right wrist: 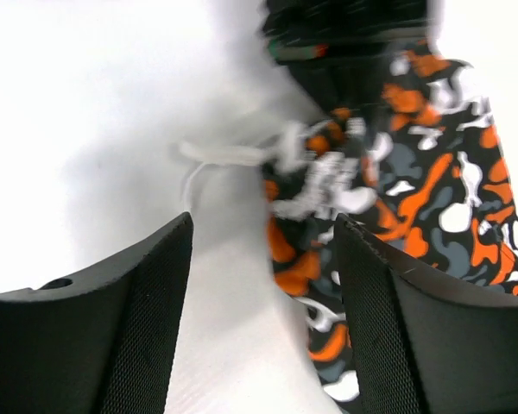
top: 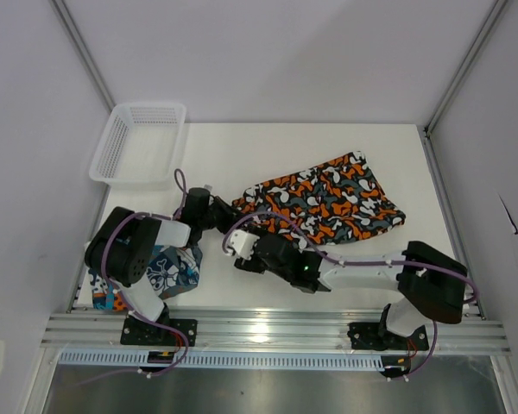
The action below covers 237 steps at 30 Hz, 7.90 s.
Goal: Fold and stack the shorts
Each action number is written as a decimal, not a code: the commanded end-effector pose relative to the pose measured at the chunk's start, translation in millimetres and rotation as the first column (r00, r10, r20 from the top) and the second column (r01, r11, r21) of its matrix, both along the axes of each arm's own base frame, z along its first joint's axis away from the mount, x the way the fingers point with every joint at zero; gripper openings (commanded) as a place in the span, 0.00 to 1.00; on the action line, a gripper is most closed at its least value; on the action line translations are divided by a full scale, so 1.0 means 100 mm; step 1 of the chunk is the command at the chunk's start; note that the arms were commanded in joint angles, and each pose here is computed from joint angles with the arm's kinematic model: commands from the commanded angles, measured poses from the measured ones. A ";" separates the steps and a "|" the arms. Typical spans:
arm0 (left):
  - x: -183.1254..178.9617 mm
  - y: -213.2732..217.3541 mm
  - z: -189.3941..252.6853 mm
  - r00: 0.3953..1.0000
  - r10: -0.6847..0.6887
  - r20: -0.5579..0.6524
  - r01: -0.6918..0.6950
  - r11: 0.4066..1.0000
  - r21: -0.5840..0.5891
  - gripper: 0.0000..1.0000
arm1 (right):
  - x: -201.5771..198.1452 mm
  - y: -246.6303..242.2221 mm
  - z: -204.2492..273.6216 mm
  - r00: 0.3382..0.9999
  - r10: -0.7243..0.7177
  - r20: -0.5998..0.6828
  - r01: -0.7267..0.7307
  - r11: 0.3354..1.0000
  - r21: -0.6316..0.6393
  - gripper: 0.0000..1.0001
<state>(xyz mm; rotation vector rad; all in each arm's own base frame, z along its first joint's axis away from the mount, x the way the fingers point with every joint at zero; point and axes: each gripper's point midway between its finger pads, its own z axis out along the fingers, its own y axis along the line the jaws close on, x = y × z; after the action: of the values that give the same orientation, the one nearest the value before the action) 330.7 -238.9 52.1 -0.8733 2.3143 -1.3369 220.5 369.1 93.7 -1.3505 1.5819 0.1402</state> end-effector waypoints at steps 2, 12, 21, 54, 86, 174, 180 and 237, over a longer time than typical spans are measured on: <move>0.04 0.13 0.16 0.994 -0.071 0.086 0.062 0.993 0.104 0.00 | 0.10 -0.02 0.59 0.993 -0.055 -0.107 0.082 0.961 0.262 0.68; -0.01 0.42 0.27 0.969 -0.204 0.142 0.156 0.944 0.291 0.00 | 0.80 -0.60 0.72 0.794 -0.196 -0.575 0.500 0.749 0.435 0.45; -0.04 0.78 0.08 0.955 -0.267 0.131 0.198 0.898 0.393 0.00 | 1.24 -2.03 0.42 0.474 -0.553 -0.685 0.855 0.476 0.208 0.53; 0.00 0.99 -0.26 0.956 -0.259 0.141 0.177 0.887 0.427 0.00 | 1.08 -3.53 -0.46 -0.056 -0.720 -0.692 0.975 0.109 -0.193 0.51; -0.01 1.18 -0.24 0.974 -0.155 0.163 0.088 0.928 0.361 0.00 | 0.76 -3.88 -0.67 -0.234 -0.748 -0.622 0.957 -0.063 -0.284 0.24; -0.06 0.68 2.02 0.975 -0.214 0.065 0.128 0.773 0.621 0.01 | 0.28 0.83 0.42 0.560 0.021 -0.828 0.675 0.568 0.471 0.22; -0.06 0.68 2.03 0.972 -0.226 0.057 0.134 0.742 0.656 0.01 | 0.44 0.55 0.66 0.519 -0.008 -0.855 0.729 0.526 0.438 0.25; -0.09 0.00 1.70 0.951 -0.310 0.008 0.184 0.584 0.791 0.00 | 2.17 0.34 -0.32 0.204 -0.156 -0.967 0.925 0.354 0.138 0.02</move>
<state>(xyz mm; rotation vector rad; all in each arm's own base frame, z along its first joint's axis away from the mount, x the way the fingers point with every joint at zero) 314.5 -228.1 213.8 -0.1269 2.6140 -0.2737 434.7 399.6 53.7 0.3023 2.3710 1.0489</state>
